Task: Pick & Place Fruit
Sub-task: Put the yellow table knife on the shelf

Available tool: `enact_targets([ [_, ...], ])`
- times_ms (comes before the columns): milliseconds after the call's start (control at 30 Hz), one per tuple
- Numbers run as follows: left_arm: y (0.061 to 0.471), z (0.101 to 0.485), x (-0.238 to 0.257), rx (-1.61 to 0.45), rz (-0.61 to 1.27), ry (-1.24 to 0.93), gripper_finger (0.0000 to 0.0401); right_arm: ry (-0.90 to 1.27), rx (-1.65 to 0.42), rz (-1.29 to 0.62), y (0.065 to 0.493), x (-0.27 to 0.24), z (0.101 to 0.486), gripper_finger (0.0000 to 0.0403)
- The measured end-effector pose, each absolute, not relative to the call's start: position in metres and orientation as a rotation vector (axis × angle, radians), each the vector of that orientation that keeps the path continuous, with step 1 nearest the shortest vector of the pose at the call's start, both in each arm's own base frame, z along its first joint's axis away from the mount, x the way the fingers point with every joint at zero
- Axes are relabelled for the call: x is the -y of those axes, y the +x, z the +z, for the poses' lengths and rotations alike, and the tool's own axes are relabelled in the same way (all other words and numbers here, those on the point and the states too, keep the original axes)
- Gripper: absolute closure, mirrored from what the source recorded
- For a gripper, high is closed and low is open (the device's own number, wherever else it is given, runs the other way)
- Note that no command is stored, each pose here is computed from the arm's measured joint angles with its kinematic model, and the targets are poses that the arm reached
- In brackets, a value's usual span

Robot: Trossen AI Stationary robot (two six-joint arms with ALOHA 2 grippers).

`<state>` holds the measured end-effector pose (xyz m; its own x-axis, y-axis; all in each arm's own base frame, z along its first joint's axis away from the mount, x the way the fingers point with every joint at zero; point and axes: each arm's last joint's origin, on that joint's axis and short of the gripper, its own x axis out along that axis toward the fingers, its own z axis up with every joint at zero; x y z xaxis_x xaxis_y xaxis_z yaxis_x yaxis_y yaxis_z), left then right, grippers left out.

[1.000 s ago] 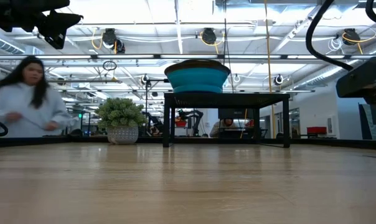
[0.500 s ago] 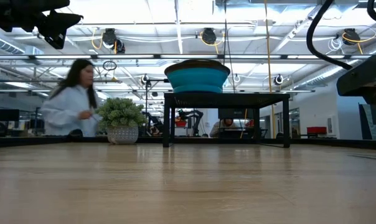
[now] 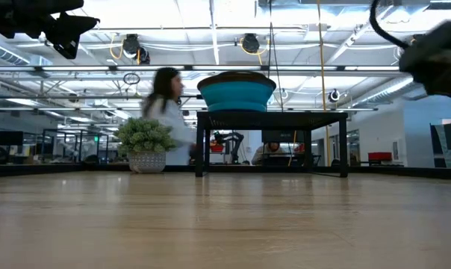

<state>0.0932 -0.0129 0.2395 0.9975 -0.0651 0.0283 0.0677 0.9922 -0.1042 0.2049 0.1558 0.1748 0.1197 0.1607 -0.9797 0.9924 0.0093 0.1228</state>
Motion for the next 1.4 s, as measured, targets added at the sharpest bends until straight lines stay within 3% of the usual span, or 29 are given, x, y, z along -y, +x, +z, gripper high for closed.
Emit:
enact_targets([
  [500, 0.093, 0.240, 0.013, 0.025, -0.065, -0.104, 0.0217, 1.214, -0.749, -0.581, 0.215, -0.144, 0.227, 0.0330],
  [1000, 0.093, 0.240, 0.012, 0.027, -0.029, -0.120, 0.0217, 1.090, -0.558, -0.496, 0.208, -0.091, 0.273, 0.0329],
  [1400, 0.093, 0.240, 0.011, 0.028, -0.012, -0.175, 0.0217, 1.026, -0.478, -0.560, 0.165, -0.026, 0.306, 0.0332],
])
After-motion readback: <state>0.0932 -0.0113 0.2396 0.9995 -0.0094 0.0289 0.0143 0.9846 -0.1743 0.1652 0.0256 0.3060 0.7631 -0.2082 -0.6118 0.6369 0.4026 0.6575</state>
